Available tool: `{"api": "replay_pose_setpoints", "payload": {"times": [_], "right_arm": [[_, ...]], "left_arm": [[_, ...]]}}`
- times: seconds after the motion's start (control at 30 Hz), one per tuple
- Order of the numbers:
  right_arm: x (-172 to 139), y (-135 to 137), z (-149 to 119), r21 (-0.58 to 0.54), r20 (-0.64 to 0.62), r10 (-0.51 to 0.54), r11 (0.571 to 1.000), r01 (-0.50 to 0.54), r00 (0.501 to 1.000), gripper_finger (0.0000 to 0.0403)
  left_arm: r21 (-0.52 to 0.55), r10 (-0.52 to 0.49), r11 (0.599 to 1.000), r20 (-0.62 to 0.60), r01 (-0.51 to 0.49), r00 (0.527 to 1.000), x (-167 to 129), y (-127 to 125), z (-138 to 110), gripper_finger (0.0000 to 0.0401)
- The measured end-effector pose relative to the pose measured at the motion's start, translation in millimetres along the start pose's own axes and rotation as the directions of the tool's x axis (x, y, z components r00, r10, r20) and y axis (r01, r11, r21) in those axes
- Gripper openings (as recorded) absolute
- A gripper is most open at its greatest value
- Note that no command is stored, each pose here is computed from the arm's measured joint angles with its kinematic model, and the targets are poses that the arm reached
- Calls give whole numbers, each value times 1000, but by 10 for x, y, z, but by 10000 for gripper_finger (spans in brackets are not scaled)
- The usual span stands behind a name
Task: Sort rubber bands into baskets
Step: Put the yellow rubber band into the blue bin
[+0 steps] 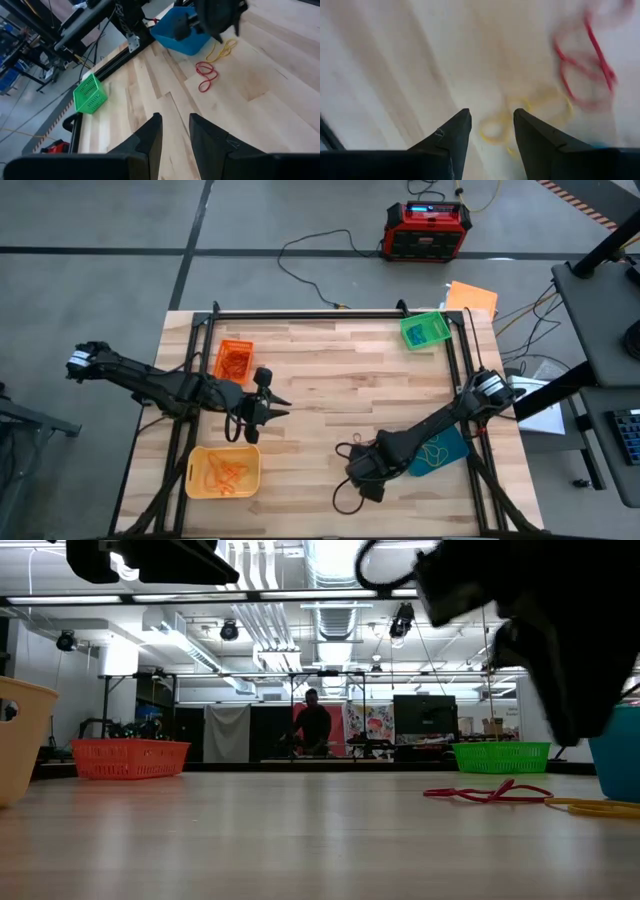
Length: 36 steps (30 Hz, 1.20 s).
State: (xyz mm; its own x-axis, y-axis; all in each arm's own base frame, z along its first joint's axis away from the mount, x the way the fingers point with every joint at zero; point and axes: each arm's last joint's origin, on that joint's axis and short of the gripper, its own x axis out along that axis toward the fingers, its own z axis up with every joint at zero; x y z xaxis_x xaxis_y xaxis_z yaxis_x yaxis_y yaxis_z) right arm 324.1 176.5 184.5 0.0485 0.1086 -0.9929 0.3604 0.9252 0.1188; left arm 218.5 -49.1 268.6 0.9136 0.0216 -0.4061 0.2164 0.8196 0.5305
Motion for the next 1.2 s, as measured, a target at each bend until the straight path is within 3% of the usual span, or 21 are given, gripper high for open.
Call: {"api": "replay_pose_setpoints", "payload": {"times": [0.17, 0.47, 0.6, 0.7, 0.83, 1.2], "right_arm": [[1, 137, -2, -183, 134, 29, 983, -4, 991, 136], [16, 149, -189, -270, 74, -60, 960, 78, 995, 150], [17, 147, -204, -403, 89, -82, 908, 111, 993, 167], [15, 134, -191, -461, 142, -125, 869, 178, 982, 183], [18, 107, -190, -526, 130, -141, 829, 189, 981, 205], [148, 34, -227, -611, 99, -151, 771, 180, 984, 215]], "left_arm": [[10, 0, 1000, 0, 0, 1000, 0, 0, 0, 82], [11, -1, 1000, -1, 1, 1000, 3, -1, -1, 82], [11, -1, 1000, -1, 1, 1000, 4, -2, -1, 82], [11, -1, 1000, -1, 1, 1000, 4, -2, -1, 82], [11, -1, 1000, -2, 1, 1000, 5, -2, -1, 82], [7, -1, 1000, -1, 1, 1000, 5, -2, 0, 82]]}}
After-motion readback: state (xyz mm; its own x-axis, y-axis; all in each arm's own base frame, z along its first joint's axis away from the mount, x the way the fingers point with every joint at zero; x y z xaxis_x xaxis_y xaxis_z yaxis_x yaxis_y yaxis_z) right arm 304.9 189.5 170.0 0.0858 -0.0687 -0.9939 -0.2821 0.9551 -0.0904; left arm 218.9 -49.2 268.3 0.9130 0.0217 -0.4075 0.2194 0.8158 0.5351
